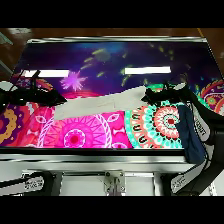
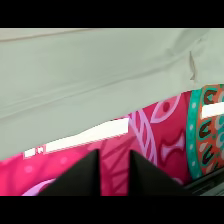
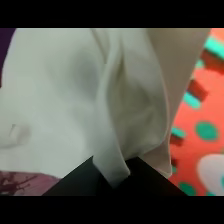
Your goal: Fold the shirts.
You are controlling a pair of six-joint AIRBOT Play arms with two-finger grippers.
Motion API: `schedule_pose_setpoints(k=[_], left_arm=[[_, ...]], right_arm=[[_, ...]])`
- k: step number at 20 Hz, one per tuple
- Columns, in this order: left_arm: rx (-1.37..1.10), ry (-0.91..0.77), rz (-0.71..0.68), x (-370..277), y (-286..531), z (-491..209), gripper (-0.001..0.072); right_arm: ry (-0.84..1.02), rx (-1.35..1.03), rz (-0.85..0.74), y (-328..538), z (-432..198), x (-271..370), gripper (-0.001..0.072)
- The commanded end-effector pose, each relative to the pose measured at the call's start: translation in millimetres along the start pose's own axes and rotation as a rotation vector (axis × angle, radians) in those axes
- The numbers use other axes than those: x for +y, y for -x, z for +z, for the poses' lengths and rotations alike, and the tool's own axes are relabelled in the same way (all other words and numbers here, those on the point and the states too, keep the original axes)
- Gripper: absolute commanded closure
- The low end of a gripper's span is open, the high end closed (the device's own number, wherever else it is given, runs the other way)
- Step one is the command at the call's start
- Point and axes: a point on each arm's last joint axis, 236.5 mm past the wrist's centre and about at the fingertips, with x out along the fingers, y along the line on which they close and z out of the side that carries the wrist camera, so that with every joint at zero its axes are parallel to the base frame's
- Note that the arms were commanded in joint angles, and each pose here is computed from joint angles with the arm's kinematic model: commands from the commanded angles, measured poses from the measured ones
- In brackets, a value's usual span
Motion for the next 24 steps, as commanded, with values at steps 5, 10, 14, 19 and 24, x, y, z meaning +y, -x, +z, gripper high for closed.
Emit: schedule_pose_setpoints(k=[5, 10, 14, 19, 24], left_arm=[[-0.031, -0.105, -0.057, -85, -88, -10, 0.0671], [0.008, 0.037, -0.204, -160, -177, -56, 0.0671], [0.193, 0.133, -0.284, -212, -232, -149, 0.0671], [0.286, 0.172, -0.308, -216, -242, -179, 0.0673], [-0.086, 0.087, -0.328, -199, -152, -34, 0.0674]], right_arm=[[0.272, 0.123, -0.069, 99, -71, 67, 0.0646], [0.359, 0.020, -0.087, 153, -101, 120, 0.0646], [0.401, 0.018, -0.105, 162, -125, 139, 0.0646], [0.425, 0.050, -0.093, 155, -145, 155, 0.0646], [0.549, -0.003, -0.055, 120, -158, 197, 0.0646]])
